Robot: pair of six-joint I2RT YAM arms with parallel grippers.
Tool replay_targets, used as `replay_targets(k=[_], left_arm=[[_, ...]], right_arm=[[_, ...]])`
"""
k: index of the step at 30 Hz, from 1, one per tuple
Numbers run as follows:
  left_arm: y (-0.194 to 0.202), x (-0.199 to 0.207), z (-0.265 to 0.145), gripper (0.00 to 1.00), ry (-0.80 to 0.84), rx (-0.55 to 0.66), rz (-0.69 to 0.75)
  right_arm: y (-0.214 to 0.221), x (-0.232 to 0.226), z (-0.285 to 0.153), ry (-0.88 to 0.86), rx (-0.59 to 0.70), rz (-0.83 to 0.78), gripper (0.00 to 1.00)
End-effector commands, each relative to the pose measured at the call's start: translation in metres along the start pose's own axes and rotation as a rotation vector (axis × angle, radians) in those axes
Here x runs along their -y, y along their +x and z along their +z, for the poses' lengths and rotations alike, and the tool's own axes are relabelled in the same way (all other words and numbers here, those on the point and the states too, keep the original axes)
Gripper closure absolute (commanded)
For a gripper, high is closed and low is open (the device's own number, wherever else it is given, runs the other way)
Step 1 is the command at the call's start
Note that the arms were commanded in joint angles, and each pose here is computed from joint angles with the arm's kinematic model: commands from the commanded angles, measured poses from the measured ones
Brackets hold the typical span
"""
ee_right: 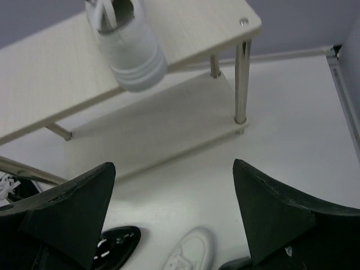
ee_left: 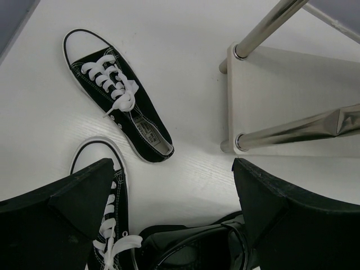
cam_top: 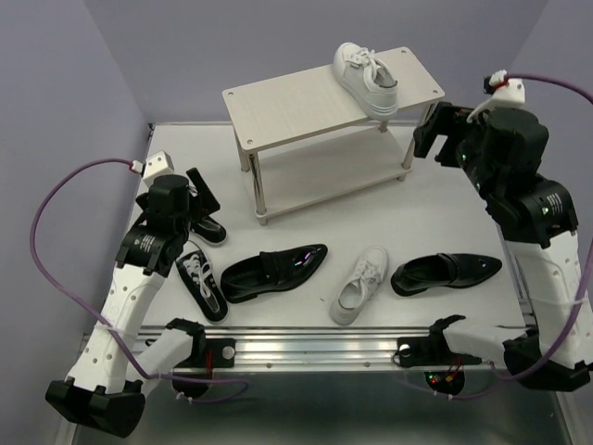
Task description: Place and organize the shoes onto the shoe shelf
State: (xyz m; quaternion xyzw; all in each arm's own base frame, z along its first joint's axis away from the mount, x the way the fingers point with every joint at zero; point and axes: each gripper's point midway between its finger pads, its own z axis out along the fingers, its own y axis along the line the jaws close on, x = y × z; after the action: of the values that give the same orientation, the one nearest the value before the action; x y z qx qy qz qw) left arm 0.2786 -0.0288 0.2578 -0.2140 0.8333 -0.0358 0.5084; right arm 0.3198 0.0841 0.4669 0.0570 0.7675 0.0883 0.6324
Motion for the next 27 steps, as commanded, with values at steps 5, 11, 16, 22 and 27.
replay_targets(k=[5,11,16,22,27], left_arm=[[-0.034,0.003,-0.007,0.01,-0.009,0.091,-0.003],[-0.037,0.010,-0.004,0.01,0.008,0.095,-0.012],[-0.030,0.011,0.004,0.01,0.008,0.082,-0.012],[-0.020,0.016,0.014,0.01,0.025,0.054,-0.014],[-0.017,0.017,0.015,0.01,0.030,0.044,-0.018]], right_arm=[[0.186,0.015,-0.017,-0.006,-0.446,0.130,0.11],[0.282,0.015,-0.041,-0.016,-0.662,0.279,0.14],[0.320,0.021,-0.057,0.015,-0.749,0.285,0.14],[0.363,0.009,-0.075,-0.029,-0.852,0.299,0.16],[0.388,-0.011,-0.084,-0.065,-0.899,0.249,0.15]])
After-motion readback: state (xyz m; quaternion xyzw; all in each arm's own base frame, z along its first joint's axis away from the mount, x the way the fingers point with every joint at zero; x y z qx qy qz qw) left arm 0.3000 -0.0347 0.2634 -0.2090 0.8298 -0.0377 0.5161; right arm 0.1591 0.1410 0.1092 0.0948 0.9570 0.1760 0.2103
